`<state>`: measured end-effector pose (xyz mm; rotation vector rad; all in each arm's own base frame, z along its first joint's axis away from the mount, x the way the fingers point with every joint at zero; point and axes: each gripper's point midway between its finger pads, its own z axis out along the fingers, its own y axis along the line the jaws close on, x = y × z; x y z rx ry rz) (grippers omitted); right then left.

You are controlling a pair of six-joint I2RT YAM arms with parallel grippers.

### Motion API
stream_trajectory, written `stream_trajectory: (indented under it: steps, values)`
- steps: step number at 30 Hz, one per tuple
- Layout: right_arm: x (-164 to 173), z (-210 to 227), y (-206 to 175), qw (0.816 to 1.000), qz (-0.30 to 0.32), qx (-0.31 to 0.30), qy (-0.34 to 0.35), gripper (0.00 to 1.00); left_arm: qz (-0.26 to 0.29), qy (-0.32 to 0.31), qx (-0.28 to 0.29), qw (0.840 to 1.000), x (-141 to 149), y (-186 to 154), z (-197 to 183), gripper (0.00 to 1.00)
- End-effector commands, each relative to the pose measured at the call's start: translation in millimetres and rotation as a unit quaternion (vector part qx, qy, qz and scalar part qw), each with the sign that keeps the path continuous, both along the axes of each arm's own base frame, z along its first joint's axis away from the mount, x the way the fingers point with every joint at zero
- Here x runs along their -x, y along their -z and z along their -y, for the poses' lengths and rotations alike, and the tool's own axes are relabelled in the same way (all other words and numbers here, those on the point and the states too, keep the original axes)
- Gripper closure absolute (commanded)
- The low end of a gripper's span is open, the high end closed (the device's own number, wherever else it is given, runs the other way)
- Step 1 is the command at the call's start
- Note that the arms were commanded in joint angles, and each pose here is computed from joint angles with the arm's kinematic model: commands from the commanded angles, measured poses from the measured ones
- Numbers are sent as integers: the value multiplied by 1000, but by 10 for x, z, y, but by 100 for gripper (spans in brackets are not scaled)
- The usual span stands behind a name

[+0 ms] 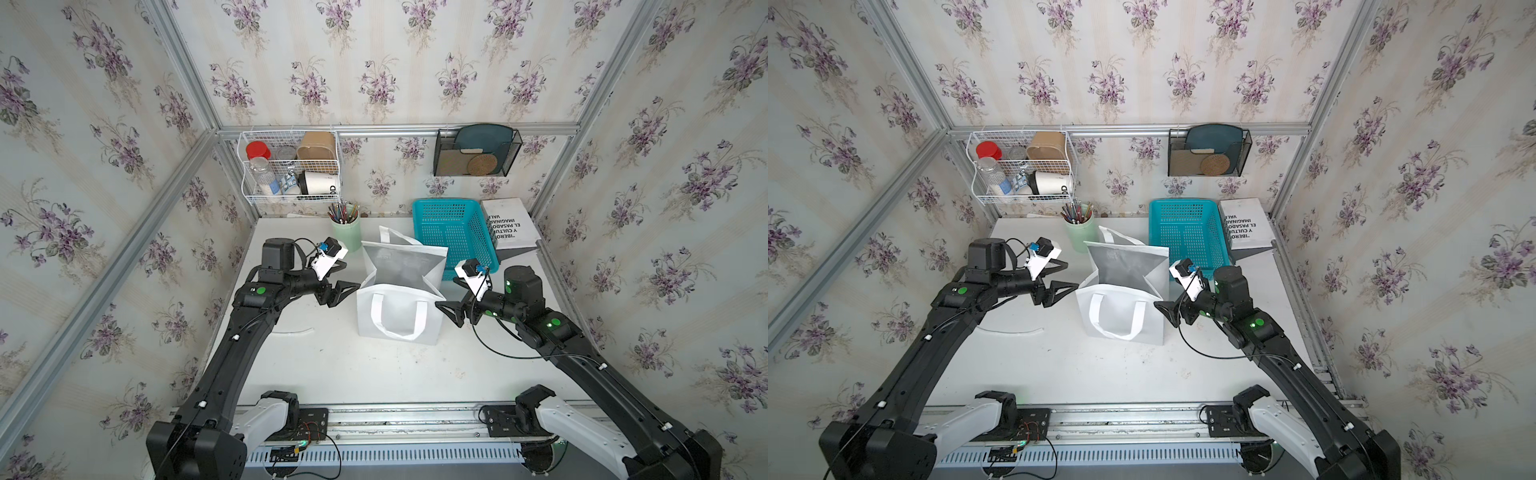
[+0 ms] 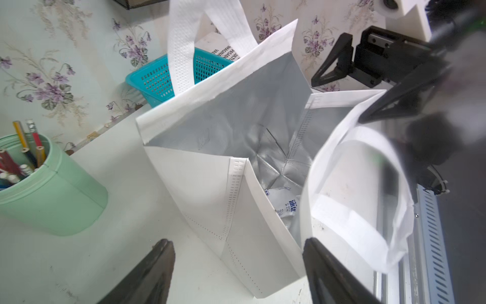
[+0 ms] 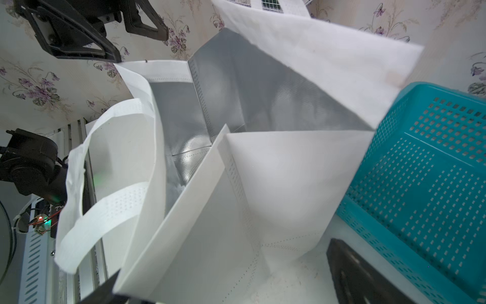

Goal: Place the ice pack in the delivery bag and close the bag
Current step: Adjust the delivery bag at the center of the board, then close the delivery bag at the center of the board.

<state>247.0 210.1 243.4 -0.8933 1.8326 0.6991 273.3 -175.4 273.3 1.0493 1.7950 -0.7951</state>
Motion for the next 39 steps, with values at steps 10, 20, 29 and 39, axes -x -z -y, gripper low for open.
stream_trajectory:
  steps: [10,20,29,39]
  values:
    - [-324,-56,-83,997,75,38,-1,0,120,29,-50,991,-380,-231,-49,25]
    - [-422,0,-90,995,97,34,10,0,117,-14,16,993,-1301,-967,331,27]
    - [-461,31,-65,995,101,20,-4,0,18,15,-11,1000,-1785,-556,1221,35]
    - [-581,60,-82,994,109,18,-7,0,-164,108,3,981,-1171,-19,1602,40]
